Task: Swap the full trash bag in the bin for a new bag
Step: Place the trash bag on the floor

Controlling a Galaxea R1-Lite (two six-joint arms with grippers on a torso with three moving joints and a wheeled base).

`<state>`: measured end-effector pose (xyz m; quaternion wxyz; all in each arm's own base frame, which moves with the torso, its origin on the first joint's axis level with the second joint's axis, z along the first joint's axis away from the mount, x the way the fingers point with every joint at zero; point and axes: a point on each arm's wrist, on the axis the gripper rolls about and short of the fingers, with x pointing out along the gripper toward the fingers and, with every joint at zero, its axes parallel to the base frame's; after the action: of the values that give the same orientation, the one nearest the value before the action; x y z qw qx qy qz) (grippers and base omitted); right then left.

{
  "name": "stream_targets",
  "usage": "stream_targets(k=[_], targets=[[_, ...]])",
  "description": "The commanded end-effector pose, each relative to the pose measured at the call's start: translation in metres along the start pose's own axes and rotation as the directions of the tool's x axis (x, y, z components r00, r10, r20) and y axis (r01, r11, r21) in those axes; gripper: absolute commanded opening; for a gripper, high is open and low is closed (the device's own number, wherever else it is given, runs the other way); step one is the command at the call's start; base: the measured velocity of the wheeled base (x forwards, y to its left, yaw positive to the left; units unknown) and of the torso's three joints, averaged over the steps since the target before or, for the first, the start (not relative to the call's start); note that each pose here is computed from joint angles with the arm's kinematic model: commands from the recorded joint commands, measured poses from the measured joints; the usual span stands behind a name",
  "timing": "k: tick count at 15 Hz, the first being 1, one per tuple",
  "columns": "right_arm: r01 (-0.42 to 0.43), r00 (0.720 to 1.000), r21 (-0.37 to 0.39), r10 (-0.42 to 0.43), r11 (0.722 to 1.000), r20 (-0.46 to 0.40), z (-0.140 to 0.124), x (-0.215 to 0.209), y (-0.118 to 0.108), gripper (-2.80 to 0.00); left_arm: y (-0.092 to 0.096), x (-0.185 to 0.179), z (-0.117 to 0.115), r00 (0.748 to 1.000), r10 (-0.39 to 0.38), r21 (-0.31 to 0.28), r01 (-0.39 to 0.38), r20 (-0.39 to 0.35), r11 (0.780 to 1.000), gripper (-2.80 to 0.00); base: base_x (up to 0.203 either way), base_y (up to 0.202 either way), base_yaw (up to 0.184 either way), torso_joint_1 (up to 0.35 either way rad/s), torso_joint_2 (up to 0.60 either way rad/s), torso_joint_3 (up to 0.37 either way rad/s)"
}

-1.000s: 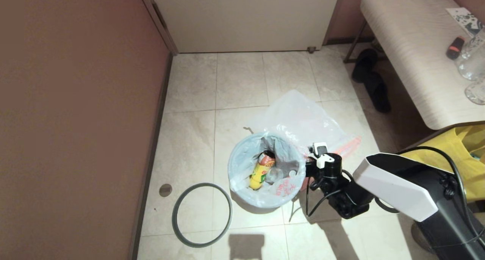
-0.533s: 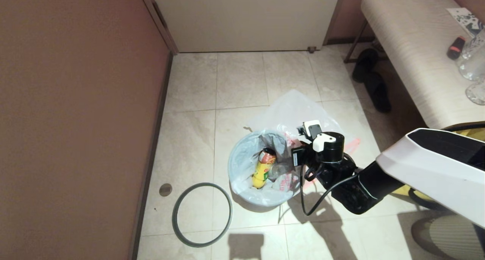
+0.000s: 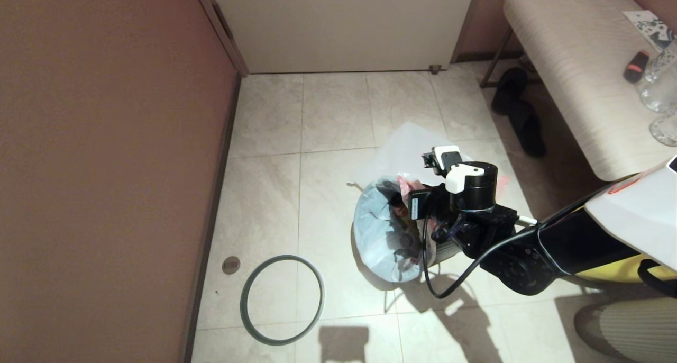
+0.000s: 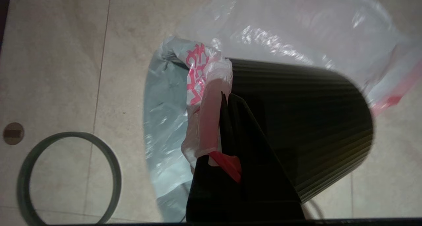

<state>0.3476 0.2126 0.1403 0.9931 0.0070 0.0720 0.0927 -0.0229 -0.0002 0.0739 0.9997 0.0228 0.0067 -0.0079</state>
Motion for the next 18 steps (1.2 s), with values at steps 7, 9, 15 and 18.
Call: stream_targets(k=[7, 9, 15, 18], targets=[[-0.118, 0.983, 0.217, 0.145, 0.969, -0.114, 0.022, -0.005, 0.014, -2.8, 0.0, 0.0, 0.0, 1.0, 0.0, 0.0, 0.0, -0.002, 1.0, -2.8, 0.0, 0.0, 0.0, 0.0, 0.0, 0.0], [-0.159, 0.971, 0.264, 0.199, 0.951, -0.131, 0.026, -0.012, 0.031, -2.8, 0.0, 0.0, 0.0, 1.0, 0.0, 0.0, 0.0, -0.002, 1.0, -2.8, 0.0, 0.0, 0.0, 0.0, 0.0, 0.0], [-0.096, 0.96, 0.375, 0.185, 0.922, -0.208, 0.008, 0.013, -0.002, -2.8, 0.0, 0.0, 0.0, 1.0, 0.0, 0.0, 0.0, -0.002, 1.0, -2.8, 0.0, 0.0, 0.0, 0.0, 0.0, 0.0], [-0.025, 0.941, 0.378, 0.15, 0.926, -0.304, -0.025, 0.029, -0.035, -2.8, 0.0, 0.0, 0.0, 1.0, 0.0, 0.0, 0.0, -0.002, 1.0, -2.8, 0.0, 0.0, 0.0, 0.0, 0.0, 0.0]])
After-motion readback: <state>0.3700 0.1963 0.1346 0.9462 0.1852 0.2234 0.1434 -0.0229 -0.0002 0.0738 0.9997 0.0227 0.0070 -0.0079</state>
